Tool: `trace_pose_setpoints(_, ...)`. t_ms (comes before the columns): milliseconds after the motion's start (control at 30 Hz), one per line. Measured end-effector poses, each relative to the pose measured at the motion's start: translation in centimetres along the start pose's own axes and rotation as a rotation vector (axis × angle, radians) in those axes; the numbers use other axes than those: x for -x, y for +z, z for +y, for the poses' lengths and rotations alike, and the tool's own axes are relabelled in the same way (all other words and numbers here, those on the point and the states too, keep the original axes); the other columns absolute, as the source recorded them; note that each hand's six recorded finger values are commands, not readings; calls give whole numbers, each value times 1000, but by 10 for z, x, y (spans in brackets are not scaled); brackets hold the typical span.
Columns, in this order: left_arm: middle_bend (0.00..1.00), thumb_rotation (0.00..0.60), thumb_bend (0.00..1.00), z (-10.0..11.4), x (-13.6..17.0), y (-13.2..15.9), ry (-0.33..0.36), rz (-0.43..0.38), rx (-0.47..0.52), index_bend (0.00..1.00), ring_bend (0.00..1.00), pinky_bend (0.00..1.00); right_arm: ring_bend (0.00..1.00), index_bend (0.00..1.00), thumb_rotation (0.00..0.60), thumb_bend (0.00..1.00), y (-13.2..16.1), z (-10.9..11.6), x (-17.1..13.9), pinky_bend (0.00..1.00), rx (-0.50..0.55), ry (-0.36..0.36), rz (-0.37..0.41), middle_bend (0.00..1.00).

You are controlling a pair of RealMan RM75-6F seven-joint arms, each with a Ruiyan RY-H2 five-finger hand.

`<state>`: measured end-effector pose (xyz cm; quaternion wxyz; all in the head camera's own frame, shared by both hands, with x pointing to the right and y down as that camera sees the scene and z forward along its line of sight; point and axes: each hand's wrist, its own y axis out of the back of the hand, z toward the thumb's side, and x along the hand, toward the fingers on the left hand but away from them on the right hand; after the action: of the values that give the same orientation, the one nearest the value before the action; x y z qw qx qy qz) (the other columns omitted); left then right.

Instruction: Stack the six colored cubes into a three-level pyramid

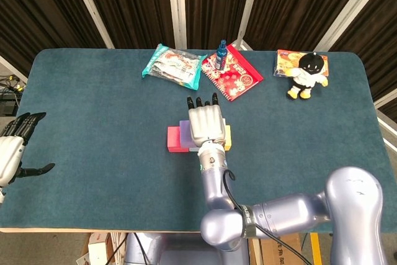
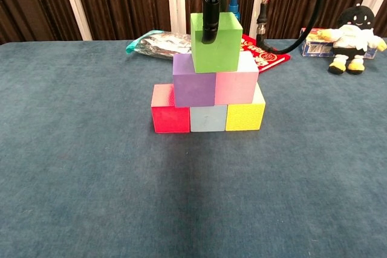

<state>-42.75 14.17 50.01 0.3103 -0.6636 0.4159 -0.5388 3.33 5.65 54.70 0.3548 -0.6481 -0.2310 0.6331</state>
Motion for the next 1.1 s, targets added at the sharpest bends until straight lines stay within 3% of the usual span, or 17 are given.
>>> trace_pose_setpoints(367,65,600,127,3,1,0,9,-3,5,0,40,89,70,0,600,294,-2,9,-19,48,-21,-8,24,7)
trace_pose_setpoints(533,57,600,127,4,2,1,13,-6,9,0,40,89,20,0,600,294,-17,16,-31,19,-16,-38,29,0)
trace_pose_setpoints(833,45,600,127,2,5,-2,20,-1,7,0,39,89,5,0,600,294,-80,13,-36,11,75,-158,-12,0)
trace_pose_setpoints(1100,37,600,127,-7,8,-7,29,8,6,0,35,88,1,0,600,293,-168,-24,-48,0,251,-236,-64,0)
